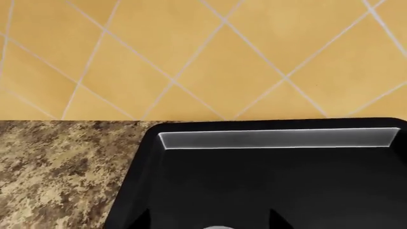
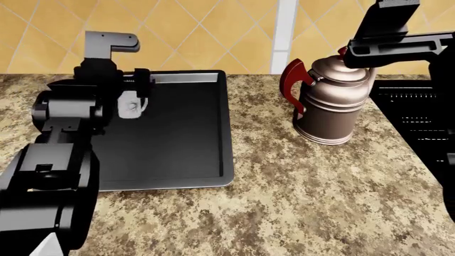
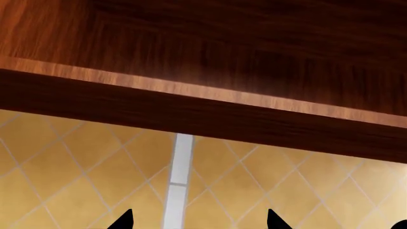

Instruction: Pick the kettle from the counter and place it on the tray. Then pick the mug from the cabinet and place it on the tray. Then close the cabinet doors.

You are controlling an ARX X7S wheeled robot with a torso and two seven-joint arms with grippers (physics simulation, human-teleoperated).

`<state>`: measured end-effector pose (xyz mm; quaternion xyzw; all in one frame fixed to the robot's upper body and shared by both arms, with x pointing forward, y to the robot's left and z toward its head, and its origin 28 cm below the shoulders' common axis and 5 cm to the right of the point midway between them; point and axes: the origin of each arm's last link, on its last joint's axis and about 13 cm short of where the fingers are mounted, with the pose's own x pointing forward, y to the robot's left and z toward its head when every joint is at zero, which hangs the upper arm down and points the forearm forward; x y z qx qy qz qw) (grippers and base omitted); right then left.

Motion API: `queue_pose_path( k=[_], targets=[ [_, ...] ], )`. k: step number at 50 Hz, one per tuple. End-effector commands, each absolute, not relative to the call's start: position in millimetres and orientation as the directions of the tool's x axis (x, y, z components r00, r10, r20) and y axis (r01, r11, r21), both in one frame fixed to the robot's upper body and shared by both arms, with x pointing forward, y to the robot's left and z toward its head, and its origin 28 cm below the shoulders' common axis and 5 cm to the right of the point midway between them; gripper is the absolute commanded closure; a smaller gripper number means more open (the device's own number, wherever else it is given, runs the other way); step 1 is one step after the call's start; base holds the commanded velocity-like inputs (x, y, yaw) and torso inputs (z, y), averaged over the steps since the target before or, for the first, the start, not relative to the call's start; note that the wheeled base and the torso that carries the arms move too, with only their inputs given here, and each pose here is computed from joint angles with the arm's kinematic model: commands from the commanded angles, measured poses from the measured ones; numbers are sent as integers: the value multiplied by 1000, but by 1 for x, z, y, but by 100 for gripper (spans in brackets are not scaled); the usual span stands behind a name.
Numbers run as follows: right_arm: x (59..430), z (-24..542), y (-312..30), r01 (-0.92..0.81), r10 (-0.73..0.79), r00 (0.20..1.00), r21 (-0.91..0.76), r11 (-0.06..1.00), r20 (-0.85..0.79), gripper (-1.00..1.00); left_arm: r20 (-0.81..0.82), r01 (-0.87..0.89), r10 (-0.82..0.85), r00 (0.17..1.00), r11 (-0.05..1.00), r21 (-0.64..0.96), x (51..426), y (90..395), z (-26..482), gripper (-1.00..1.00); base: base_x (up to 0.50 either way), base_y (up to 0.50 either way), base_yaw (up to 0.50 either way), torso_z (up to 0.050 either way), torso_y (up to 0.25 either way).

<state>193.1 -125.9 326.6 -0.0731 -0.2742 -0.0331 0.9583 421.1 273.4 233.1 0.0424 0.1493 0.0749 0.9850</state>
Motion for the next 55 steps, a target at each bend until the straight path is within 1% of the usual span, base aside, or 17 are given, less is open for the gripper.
queue_pose_path(
  k=[1, 12, 15, 20, 24, 26, 31, 36, 44, 55],
  targets=[
    [194, 325, -126, 104, -25, 849, -120, 987, 527, -100, -296, -123, 144, 944, 988, 89, 421, 273, 231, -100, 0, 0, 0, 0, 0],
    [195, 324, -126, 103, -25, 850, -119, 987, 526, -100, -282, -123, 140, 949, 990, 75, 420, 275, 236, -100, 0, 0, 0, 0, 0],
    [195, 324, -126, 103, -26, 851, -119, 988, 525, -100, -230, -113, 123, 965, 992, 53, 417, 275, 250, -100, 0, 0, 0, 0, 0],
    [194, 324, -126, 101, -25, 851, -118, 988, 525, -100, -96, -47, 48, 994, 999, 14, 401, 268, 291, -100, 0, 0, 0, 0, 0],
    [194, 323, -127, 103, -27, 851, -115, 988, 525, -100, 6, 25, -25, 1000, 1000, 13, 381, 260, 320, -100, 0, 0, 0, 0, 0],
    [194, 323, -127, 104, -29, 851, -114, 988, 524, -100, 44, 89, -90, 995, 996, 30, 368, 253, 330, -100, 0, 0, 0, 0, 0],
    [193, 321, -127, 103, -31, 853, -111, 988, 522, -100, 80, 287, -292, 953, 955, 77, 336, 234, 340, -100, 0, 0, 0, 0, 0],
    [193, 320, -128, 104, -33, 853, -109, 989, 521, -100, 85, 442, -450, 889, 892, 92, 316, 217, 340, -100, 0, 0, 0, 0, 0],
    [192, 318, -131, 110, -41, 854, -103, 989, 519, -100, 53, 576, -583, 811, 811, 103, 305, 187, 325, -100, 0, 0, 0, 0, 0],
    [192, 316, -137, 125, -59, 853, -94, 988, 518, -100, -13, 673, -677, 736, 730, 118, 300, 149, 301, -100, 0, 0, 0, 0, 0]
  ],
)
